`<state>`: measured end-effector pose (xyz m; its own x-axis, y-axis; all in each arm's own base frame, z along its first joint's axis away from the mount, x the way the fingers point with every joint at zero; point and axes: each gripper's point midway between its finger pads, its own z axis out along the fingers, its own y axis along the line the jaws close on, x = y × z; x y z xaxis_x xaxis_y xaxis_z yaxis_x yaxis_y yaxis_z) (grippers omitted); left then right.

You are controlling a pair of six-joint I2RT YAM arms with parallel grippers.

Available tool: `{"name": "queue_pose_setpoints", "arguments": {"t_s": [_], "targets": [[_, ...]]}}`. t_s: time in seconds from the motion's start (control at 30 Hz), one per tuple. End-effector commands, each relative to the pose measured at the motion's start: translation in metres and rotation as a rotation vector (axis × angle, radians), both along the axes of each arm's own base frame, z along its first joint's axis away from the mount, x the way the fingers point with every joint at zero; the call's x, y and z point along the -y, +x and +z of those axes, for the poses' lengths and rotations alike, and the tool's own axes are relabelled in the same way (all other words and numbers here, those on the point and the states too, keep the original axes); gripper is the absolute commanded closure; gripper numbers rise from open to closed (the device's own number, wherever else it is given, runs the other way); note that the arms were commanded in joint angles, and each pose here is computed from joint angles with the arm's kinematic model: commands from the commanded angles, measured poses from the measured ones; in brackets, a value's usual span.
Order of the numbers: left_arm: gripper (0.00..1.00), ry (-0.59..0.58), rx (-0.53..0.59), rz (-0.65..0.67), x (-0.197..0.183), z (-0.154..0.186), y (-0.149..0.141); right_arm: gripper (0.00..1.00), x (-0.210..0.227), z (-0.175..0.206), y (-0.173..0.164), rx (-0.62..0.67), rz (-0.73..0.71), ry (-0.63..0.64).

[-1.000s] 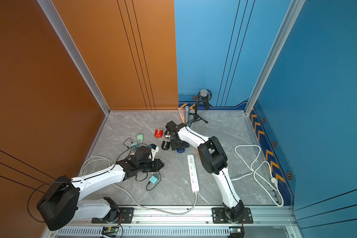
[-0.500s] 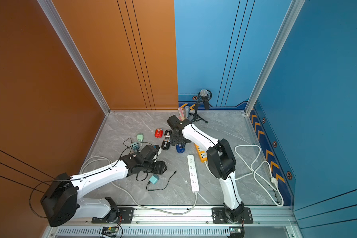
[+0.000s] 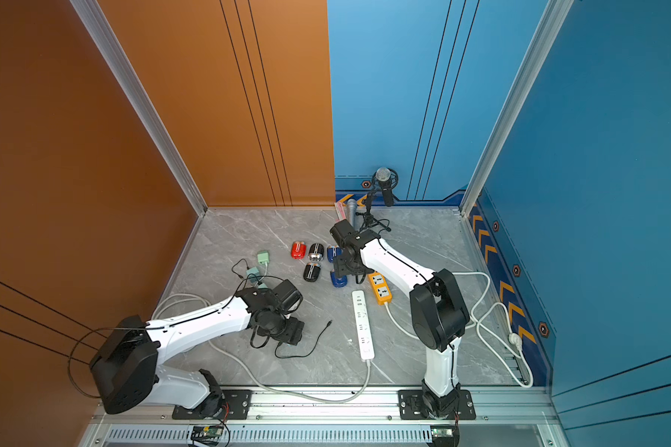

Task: Unplug the electric shaver
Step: Place the charging cable at the center of the board, then pick up the plug from the center of the board, then place the plug at the center of the board.

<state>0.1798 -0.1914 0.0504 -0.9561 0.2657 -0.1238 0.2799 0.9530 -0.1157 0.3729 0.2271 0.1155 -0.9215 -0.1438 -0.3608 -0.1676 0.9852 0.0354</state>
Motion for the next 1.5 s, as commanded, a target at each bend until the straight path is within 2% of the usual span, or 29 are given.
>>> {"name": "queue_pose_setpoints", "arguments": {"t_s": [0.0,0.07,0.23,0.53,0.63,0.93,1.17,1.47], "targets": [[0.15,0.052,-0.016,-0.045,-0.001,0.0,-0.003,0.2,0.0,0.019,0.002,0.047,-0.018,0.053],[0.16,0.067,-0.03,-0.049,-0.001,-0.004,-0.003,0.2,0.0,0.019,0.002,0.048,-0.019,0.056],[0.26,0.095,-0.048,-0.044,0.001,-0.012,0.0,0.2,0.002,0.019,0.002,0.048,-0.023,0.063],[0.56,0.149,-0.097,-0.016,-0.002,-0.02,-0.002,0.2,0.001,0.02,0.002,0.049,-0.02,0.076],[0.62,0.159,-0.097,0.01,-0.009,-0.015,-0.003,0.2,0.0,0.02,0.002,0.048,-0.017,0.08],[0.66,0.131,-0.096,0.23,-0.054,0.005,0.011,0.2,-0.003,0.029,0.005,0.06,-0.01,0.114],[0.65,0.159,-0.104,0.416,-0.109,0.013,0.032,0.2,0.007,0.041,0.003,0.084,-0.023,0.126],[0.65,0.252,-0.08,0.464,-0.156,0.016,0.081,0.21,0.027,0.057,0.002,0.123,-0.066,0.131]]}}
